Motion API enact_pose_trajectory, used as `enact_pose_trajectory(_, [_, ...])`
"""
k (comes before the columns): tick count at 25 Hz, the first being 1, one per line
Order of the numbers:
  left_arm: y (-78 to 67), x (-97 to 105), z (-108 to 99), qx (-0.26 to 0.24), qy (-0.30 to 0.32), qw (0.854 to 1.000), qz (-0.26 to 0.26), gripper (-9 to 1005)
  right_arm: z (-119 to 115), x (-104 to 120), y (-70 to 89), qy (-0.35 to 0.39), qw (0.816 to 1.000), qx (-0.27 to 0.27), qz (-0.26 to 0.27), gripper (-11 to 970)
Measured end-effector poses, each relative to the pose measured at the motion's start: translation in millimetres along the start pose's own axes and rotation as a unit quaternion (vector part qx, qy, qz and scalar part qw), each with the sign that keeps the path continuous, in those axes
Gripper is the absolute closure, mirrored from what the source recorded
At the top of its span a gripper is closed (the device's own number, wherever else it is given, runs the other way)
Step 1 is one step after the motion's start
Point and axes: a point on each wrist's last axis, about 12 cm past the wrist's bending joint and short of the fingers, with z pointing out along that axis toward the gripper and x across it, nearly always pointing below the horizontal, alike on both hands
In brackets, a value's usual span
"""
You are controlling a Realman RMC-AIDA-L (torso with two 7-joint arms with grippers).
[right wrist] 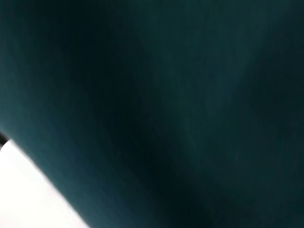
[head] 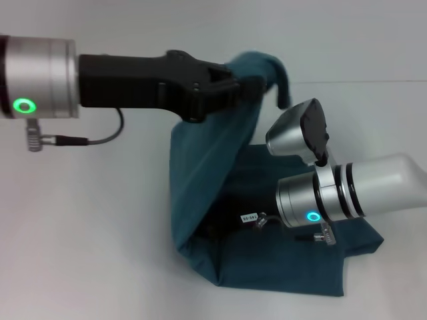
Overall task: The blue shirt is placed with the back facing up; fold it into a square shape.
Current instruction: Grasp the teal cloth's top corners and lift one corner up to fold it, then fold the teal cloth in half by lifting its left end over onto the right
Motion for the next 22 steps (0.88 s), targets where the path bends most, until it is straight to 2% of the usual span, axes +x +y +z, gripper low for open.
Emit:
enact_pose_trajectory(7, [17.2,23,18,0.004,-0.006,1.0,-0.017,955,-5,8,-1.9,-0.004,1.0,0.001,0.012,888])
enact_pose_trajectory(9, [18.2,24,19,0.003,-0.006,1.0,-0.018,955,-7,11,-2.3,-0.008,1.0,0.001,0.019,888])
enact_pose_trajectory(11, [24.9,36,23,-0.003,-0.009,1.0,-0.026,955,-10,14,-3.0,-0.014,1.0,0.0,0.026,888])
enact_pose_trajectory(18, [31.4,53,32,-0.014,-0.002,0.999,-0.041,954,-24,25,-6.2,-0.023,0.998,0.015,0.06,891])
enact_pose_trajectory(22, [33.9,62,37,-0.023,0.003,0.999,-0.047,953,-43,35,-8.6,-0.037,0.995,0.038,0.081,892])
